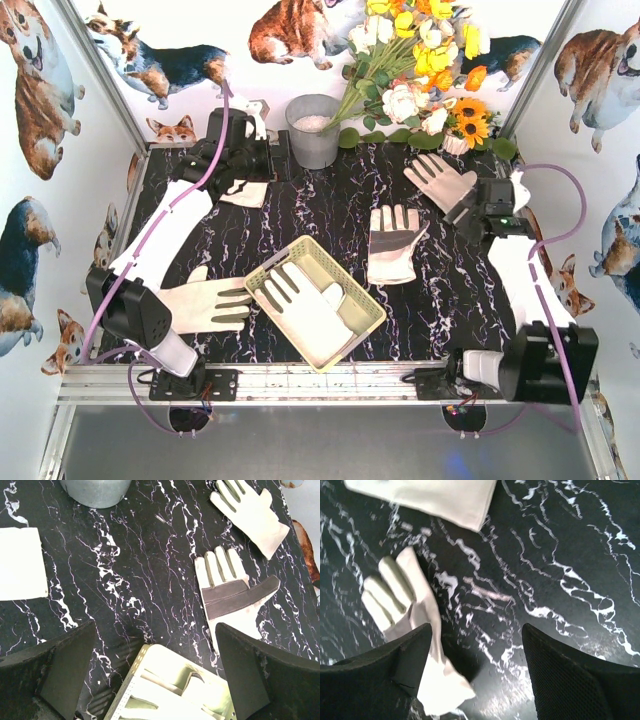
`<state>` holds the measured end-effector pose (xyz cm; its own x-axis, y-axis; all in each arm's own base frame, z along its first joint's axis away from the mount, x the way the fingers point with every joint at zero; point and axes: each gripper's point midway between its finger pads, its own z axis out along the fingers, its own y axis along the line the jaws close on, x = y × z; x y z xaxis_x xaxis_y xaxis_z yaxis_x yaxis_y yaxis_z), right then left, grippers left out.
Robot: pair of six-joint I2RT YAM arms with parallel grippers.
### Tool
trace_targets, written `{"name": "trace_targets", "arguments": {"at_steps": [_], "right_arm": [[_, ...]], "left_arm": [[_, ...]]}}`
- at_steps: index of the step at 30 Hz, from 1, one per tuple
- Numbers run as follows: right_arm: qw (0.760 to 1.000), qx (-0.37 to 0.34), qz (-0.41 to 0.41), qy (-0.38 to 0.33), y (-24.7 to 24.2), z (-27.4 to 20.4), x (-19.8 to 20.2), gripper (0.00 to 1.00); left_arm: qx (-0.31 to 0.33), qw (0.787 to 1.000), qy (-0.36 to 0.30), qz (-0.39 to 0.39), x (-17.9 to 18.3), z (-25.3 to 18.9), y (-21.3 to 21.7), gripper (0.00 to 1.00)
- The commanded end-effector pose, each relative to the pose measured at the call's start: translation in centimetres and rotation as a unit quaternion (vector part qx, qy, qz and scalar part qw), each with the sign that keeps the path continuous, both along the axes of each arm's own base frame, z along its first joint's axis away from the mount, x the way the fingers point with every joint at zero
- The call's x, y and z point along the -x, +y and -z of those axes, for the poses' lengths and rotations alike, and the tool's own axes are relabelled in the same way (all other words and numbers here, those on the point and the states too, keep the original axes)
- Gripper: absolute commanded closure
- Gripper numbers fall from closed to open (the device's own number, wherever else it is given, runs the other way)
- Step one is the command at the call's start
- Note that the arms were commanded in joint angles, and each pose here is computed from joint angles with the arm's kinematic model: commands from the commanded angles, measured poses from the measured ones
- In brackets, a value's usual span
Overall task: Put the gloves into the storage basket
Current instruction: Pick up the glove at the corner of the board.
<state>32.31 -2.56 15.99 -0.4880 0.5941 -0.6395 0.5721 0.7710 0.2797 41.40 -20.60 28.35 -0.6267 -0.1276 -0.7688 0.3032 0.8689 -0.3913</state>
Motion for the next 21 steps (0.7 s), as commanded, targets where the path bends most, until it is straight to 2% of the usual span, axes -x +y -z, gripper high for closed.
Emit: {"name": "trace_targets", "arguments": {"at_steps": [1, 7, 10, 14, 17, 21], "right_arm": [[0.995, -0.034, 0.070, -0.062, -3.4, 0.2, -3.0, 0.27], [0.990, -0.091, 0.099, -0.039, -6.2, 4.5, -5.1, 0.31], [0.986, -0.112, 0.117, -0.048, -7.5, 5.5, -6.6, 0.32], [0.980, -0.158, 0.099, -0.068, -8.0, 6.8, -9.7, 0.35], [0.972, -0.210, 0.084, -0.058, -7.9, 8.1, -12.0, 0.45], [0.965, -0.248, 0.066, -0.059, -7.7, 8.8, -14.7, 0.49]], "left_arm": [[0.006, 1.000, -0.011, -0.010, 0.5, -1.1, 0.5, 0.00], [-0.015, 0.999, 0.000, -0.037, 1.3, -0.3, 1.9, 0.00], [-0.024, 0.998, 0.018, -0.057, 1.9, 1.0, 2.8, 0.00], [-0.013, 0.996, 0.041, -0.079, 2.2, 2.2, 3.0, 0.00], [0.004, 0.994, 0.052, -0.091, 2.4, 2.7, 2.9, 0.00], [0.015, 0.993, 0.066, -0.097, 2.7, 3.2, 2.7, 0.00]]}}
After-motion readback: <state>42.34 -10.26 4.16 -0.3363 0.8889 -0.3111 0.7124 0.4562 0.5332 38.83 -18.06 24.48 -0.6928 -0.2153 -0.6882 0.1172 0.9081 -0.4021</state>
